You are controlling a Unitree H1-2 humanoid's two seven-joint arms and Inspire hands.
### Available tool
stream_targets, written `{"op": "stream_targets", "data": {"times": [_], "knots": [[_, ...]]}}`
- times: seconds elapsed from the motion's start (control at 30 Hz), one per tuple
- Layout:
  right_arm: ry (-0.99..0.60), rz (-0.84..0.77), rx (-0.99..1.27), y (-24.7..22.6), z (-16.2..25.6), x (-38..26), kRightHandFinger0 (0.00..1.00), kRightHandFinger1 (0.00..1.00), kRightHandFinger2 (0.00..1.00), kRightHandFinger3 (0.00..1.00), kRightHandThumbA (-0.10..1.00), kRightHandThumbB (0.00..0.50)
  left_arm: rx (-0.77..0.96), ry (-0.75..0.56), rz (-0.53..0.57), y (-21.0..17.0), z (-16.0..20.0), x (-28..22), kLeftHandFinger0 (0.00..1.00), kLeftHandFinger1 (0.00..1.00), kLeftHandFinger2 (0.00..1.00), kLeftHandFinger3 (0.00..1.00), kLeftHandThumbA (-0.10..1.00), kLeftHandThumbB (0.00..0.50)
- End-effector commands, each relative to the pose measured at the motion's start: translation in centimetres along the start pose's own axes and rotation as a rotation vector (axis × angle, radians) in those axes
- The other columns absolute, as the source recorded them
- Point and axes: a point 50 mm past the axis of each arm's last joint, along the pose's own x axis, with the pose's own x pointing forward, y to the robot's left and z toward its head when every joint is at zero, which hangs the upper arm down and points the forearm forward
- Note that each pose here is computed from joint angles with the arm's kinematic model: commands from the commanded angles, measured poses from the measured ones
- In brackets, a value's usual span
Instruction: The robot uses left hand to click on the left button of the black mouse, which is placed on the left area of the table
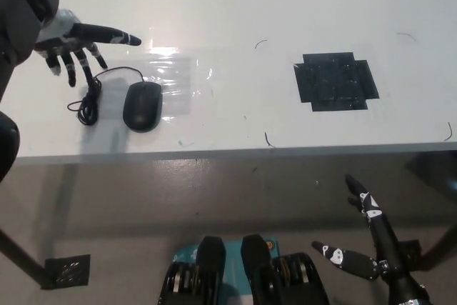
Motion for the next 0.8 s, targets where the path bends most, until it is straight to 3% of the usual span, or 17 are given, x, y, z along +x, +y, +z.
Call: {"op": "stream_targets", "data": {"times": [0.0,0.1,0.17,0.2,0.23,0.27,0.3,0.33,0.37,0.43,0.47,0.5,0.57,0.6,0.7,0.77], "knots": [[-0.020,0.003,0.002,-0.4,0.6,0.3,0.93,1.00,1.00,1.00,0.95,0.168,0.070,-0.028,0.041,1.1,1.3,-1.3,0.05,0.34,0.70,1.00,1.00,0.492],[-0.017,0.007,-0.001,-0.3,0.5,0.2,0.93,1.00,1.00,1.00,0.96,0.173,0.073,-0.041,0.060,0.7,1.3,-0.7,0.04,0.33,0.70,1.00,1.00,0.500],[-0.024,0.008,0.003,-0.3,0.5,0.2,0.93,1.00,1.00,1.00,0.95,0.164,0.075,-0.038,0.047,0.5,1.8,-0.6,0.07,0.37,0.77,1.00,1.00,0.500],[-0.026,0.008,0.003,-0.3,0.5,0.2,0.93,1.00,1.00,1.00,0.95,0.163,0.077,-0.037,0.048,0.4,1.9,-0.5,0.09,0.39,0.75,1.00,1.00,0.500],[-0.025,0.009,0.003,-0.4,0.5,0.2,0.93,1.00,1.00,1.00,0.94,0.163,0.076,-0.042,0.046,0.4,2.1,-0.5,0.02,0.34,0.70,1.00,1.00,0.494],[-0.023,0.011,0.004,-0.4,0.5,0.3,0.93,1.00,1.00,1.00,0.94,0.156,0.092,-0.065,0.044,0.3,2.4,-0.4,0.04,0.37,0.76,1.00,1.00,0.470],[-0.023,0.011,0.004,-0.4,0.5,0.3,0.93,1.00,1.00,1.00,0.94,0.155,0.100,-0.069,0.047,0.2,2.5,-0.4,0.05,0.37,0.71,1.00,1.00,0.471],[-0.024,0.014,0.003,-0.5,0.5,0.3,0.93,1.00,1.00,1.00,0.94,0.154,0.093,-0.065,0.049,0.1,2.7,-0.3,0.01,0.35,0.58,1.00,1.00,0.487],[-0.024,0.016,0.003,-0.5,0.5,0.3,0.93,1.00,1.00,1.00,0.94,0.154,0.091,-0.064,0.049,0.1,2.7,-0.3,0.00,0.33,0.55,1.00,1.00,0.491],[-0.022,0.016,0.003,-0.5,0.5,0.3,0.93,1.00,1.00,1.00,0.94,0.159,0.062,-0.067,0.055,-0.1,2.7,0.0,0.00,0.35,0.59,1.00,1.00,0.489],[-0.021,0.016,0.005,-0.5,0.6,0.3,0.93,1.00,1.00,1.00,0.94,0.165,0.061,-0.065,0.053,-0.1,2.8,0.0,0.02,0.40,0.74,1.00,1.00,0.498],[-0.022,0.016,0.005,-0.5,0.6,0.3,0.93,1.00,1.00,1.00,0.94,0.167,0.079,-0.064,0.058,-0.1,2.8,0.0,0.14,0.52,0.87,1.00,1.00,0.499],[-0.024,0.015,0.004,-0.6,0.7,0.3,0.93,1.00,1.00,1.00,0.95,0.168,0.089,-0.065,0.058,-0.1,2.7,0.0,0.10,0.43,0.69,1.00,1.00,0.500],[-0.028,0.013,0.001,-0.6,0.8,0.4,0.92,1.00,1.00,1.00,0.95,0.170,0.079,-0.066,0.059,-0.1,2.7,0.0,0.01,0.27,0.38,1.00,1.00,0.498],[-0.032,0.015,-0.001,-0.6,0.8,0.5,0.91,1.00,1.00,1.00,0.95,0.177,0.069,-0.055,0.050,-0.1,2.6,0.0,0.00,0.21,0.32,1.00,1.00,0.499],[-0.033,0.017,-0.009,-0.7,0.8,0.6,0.91,1.00,1.00,1.00,0.95,0.167,0.052,-0.046,0.042,-0.1,2.6,0.0,0.00,0.19,0.41,1.00,1.00,0.496]]}}
